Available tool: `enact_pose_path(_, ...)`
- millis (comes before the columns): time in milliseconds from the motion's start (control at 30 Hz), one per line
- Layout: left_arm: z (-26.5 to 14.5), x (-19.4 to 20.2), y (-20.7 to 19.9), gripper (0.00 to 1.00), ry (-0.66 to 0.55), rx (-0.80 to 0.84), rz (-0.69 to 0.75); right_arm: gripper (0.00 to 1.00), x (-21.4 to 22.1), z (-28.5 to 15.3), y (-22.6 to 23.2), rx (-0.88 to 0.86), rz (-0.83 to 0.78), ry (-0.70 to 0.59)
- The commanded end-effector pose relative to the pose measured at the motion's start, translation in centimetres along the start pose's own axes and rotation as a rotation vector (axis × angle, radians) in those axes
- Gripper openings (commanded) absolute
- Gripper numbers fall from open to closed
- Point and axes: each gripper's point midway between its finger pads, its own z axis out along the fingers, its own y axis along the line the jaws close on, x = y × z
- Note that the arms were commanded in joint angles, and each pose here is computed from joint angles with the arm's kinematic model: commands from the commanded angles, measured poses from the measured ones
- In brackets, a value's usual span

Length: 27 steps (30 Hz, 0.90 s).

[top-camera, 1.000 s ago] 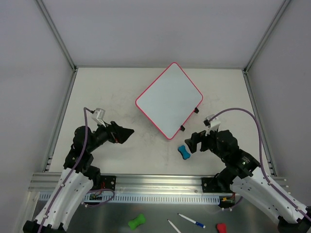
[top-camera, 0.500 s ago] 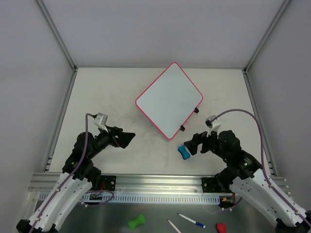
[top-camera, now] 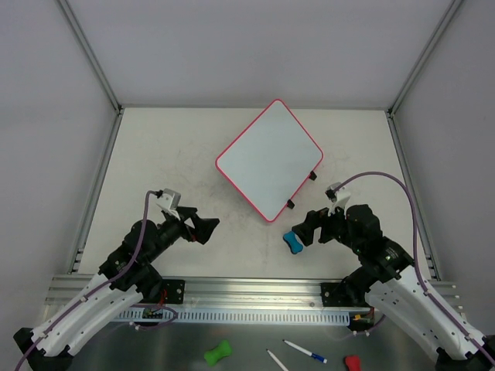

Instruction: Erase the whiteboard

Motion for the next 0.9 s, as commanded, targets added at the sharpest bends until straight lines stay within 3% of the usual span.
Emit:
enact_pose_path(0,0.10,-0.12,1.24,0.99,-0.045,-0.060,0.069,0.99,-1.92,-0.50,0.57,-0.019,-0.022,-0.058)
enact_pose_path(867,0.37,0.49,1.43,0.99,-0.028,-0.069,0.067,0.99,-2.06,-0.99,0.29,-0.017,-0.069,-0.094)
